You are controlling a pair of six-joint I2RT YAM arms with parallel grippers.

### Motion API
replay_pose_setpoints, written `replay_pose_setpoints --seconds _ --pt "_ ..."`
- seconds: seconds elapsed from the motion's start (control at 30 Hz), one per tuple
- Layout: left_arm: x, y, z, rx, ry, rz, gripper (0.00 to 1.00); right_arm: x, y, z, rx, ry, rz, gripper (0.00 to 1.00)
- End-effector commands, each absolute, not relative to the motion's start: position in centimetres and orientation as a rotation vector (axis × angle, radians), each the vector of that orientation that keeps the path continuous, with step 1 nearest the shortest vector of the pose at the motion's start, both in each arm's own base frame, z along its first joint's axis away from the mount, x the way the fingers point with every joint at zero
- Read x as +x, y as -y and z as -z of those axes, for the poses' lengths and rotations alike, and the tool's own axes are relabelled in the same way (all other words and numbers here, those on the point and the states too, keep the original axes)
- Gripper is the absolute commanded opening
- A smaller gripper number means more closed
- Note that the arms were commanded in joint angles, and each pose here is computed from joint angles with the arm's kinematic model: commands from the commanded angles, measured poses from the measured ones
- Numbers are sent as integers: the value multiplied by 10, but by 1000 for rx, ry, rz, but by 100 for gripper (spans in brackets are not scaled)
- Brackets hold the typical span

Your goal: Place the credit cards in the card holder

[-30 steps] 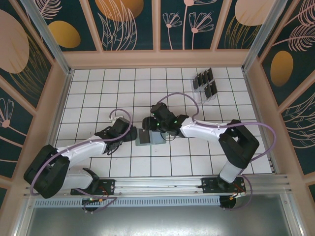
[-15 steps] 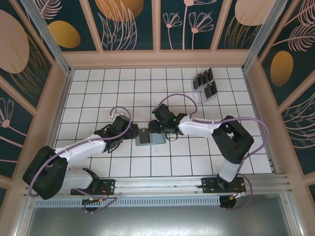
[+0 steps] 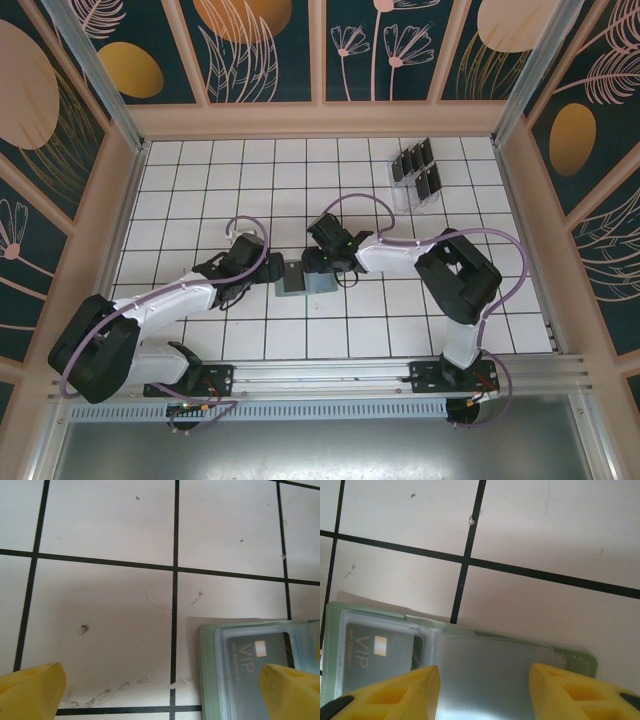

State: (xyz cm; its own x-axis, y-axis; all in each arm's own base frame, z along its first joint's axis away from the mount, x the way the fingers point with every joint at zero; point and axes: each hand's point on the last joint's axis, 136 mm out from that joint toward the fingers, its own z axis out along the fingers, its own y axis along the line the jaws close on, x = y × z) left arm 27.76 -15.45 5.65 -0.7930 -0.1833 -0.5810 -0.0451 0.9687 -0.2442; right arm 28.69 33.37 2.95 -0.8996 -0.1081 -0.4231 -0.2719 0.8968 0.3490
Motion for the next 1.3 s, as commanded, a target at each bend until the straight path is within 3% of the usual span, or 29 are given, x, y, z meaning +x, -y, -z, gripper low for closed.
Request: replay_pose_setpoints --seconds 0.0,0.37,1.27 --pt "272 160 -57 -132 -2467 348 99 279 -340 -22 -188 -2693 -713 51" --pt "251 181 -58 -67 -2443 402 98 270 -351 -23 -11 -2681 -974 50" --pt "247 229 -44 11 -2434 377 98 269 -343 -21 67 -2675 -994 50"
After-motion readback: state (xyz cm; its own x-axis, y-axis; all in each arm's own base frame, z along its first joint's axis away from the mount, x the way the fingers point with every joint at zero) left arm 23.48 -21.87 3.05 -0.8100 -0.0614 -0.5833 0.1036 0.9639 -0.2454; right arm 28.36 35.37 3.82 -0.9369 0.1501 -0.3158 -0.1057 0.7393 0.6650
